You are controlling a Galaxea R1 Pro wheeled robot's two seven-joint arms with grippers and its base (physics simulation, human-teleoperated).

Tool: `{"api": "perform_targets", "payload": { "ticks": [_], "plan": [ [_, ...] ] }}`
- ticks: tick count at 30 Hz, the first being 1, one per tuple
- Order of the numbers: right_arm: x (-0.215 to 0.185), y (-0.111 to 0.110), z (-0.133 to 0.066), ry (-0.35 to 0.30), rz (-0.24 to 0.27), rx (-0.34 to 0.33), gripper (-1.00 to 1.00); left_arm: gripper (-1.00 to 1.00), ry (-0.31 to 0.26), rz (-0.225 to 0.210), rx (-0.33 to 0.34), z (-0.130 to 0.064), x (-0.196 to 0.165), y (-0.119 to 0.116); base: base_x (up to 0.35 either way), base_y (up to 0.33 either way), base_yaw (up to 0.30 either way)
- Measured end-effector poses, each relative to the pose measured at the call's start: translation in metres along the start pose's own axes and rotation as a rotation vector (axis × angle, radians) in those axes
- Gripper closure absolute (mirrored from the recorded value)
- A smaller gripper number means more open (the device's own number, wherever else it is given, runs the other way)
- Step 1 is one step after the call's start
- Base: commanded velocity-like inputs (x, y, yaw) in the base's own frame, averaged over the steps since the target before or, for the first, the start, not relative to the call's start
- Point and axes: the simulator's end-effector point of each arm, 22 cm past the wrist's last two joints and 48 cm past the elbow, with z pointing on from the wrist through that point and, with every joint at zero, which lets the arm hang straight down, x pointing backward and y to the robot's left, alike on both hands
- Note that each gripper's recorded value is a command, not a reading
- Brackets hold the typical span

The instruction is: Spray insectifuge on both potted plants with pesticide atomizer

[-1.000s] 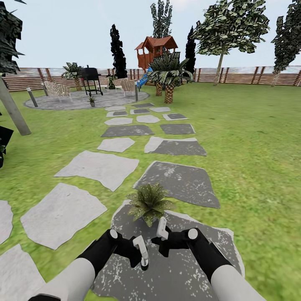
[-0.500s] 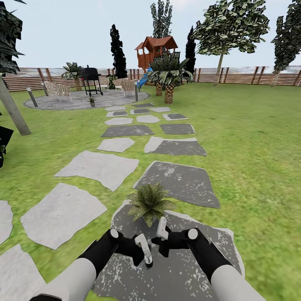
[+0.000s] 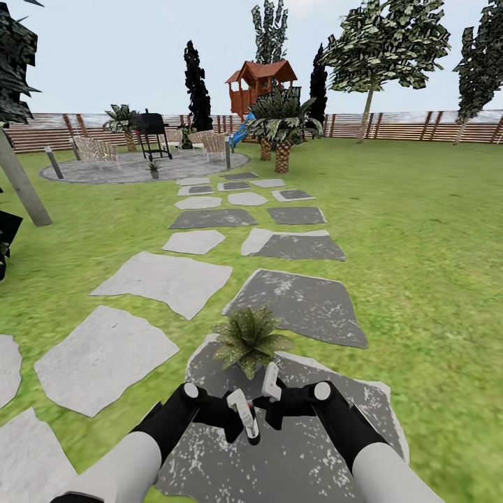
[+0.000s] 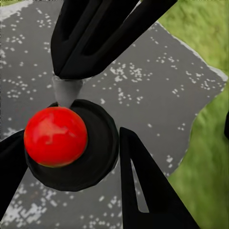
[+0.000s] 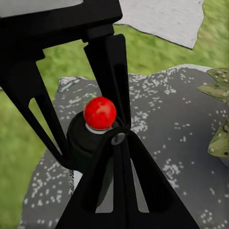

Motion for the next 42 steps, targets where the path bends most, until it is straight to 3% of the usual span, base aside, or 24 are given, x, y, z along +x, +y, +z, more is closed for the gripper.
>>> {"api": "perform_targets", "payload": {
  "ticks": [9, 11, 15, 20, 23, 26, 27, 29, 31, 32, 33, 35, 37, 39, 41, 42],
  "plan": [
    [0.0, 0.0, 0.0, 0.0, 0.0, 0.0, 1.0, 1.0, 0.023, -0.005, -0.004, -0.003, 0.014, 0.003, 0.0, 0.0, 0.0],
    [0.0, 0.0, 0.0, 0.001, -0.003, -0.001, 1.0, 1.0, 0.103, -0.038, -0.073, -0.045, 0.075, 0.041, 0.0, 0.0, 0.0],
    [0.002, 0.0, 0.0, 0.006, -0.004, 0.0, 1.0, 1.0, 0.141, -0.04, -0.12, -0.077, 0.111, 0.065, 0.0, 0.0, 0.0],
    [0.005, -0.001, -0.002, 0.011, -0.005, 0.002, 1.0, 1.0, 0.201, -0.119, -0.152, -0.115, 0.169, 0.078, 0.0, 0.0, 0.0],
    [0.008, -0.003, -0.004, 0.016, -0.003, 0.006, 1.0, 1.0, 0.191, -0.162, -0.182, -0.126, 0.2, 0.078, 0.0, 0.0, 0.0],
    [0.031, 0.002, -0.006, 0.048, 0.028, -0.006, 1.0, 1.0, 0.184, -0.274, -0.332, -0.13, 0.239, 0.087, 0.0, 0.0, 0.0],
    [0.048, 0.0, -0.009, 0.073, 0.05, 0.011, 1.0, 1.0, 0.171, -0.309, -0.428, -0.134, 0.251, 0.096, 0.0, 0.0, 0.0],
    [0.08, -0.01, -0.019, 0.121, 0.08, 0.065, 1.0, 1.0, 0.124, -0.397, -0.564, -0.139, 0.266, 0.104, 0.0, 0.0, 0.0],
    [0.114, -0.008, -0.025, 0.168, 0.121, 0.098, 1.0, 1.0, 0.058, -0.524, -0.731, -0.152, 0.287, 0.109, 0.0, 0.0, 0.0],
    [0.124, -0.007, -0.028, 0.177, 0.134, 0.107, 1.0, 1.0, 0.041, -0.554, -0.787, -0.158, 0.293, 0.111, 0.0, 0.0, 0.0],
    [0.139, -0.008, -0.034, 0.194, 0.144, 0.129, -1.0, 1.0, 0.024, -0.589, -0.879, -0.17, 0.302, 0.117, 0.0, 0.0, 0.0],
    [0.171, -0.012, -0.049, 0.219, 0.174, 0.185, -1.0, 1.0, 0.029, -0.628, -1.033, -0.192, 0.317, 0.126, 0.0, 0.0, 0.0],
    [0.197, -0.019, -0.065, 0.19, 0.248, 0.291, -1.0, 1.0, 0.04, -0.669, -1.128, -0.201, 0.328, 0.124, 0.0, 0.0, 0.0],
    [0.221, -0.034, -0.087, 0.174, 0.317, 0.427, -1.0, 1.0, 0.045, -0.714, -1.16, -0.202, 0.337, 0.117, 0.0, 0.0, 0.0],
    [0.232, -0.048, -0.1, 0.179, 0.347, 0.536, -1.0, 1.0, 0.045, -0.741, -1.171, -0.203, 0.341, 0.114, 0.0, 0.0, 0.0],
    [0.248, -0.065, -0.121, 0.186, 0.403, 0.704, -1.0, 1.0, 0.05, -0.755, -1.174, -0.203, 0.346, 0.111, 0.0, 0.0, 0.0]
  ]
}}
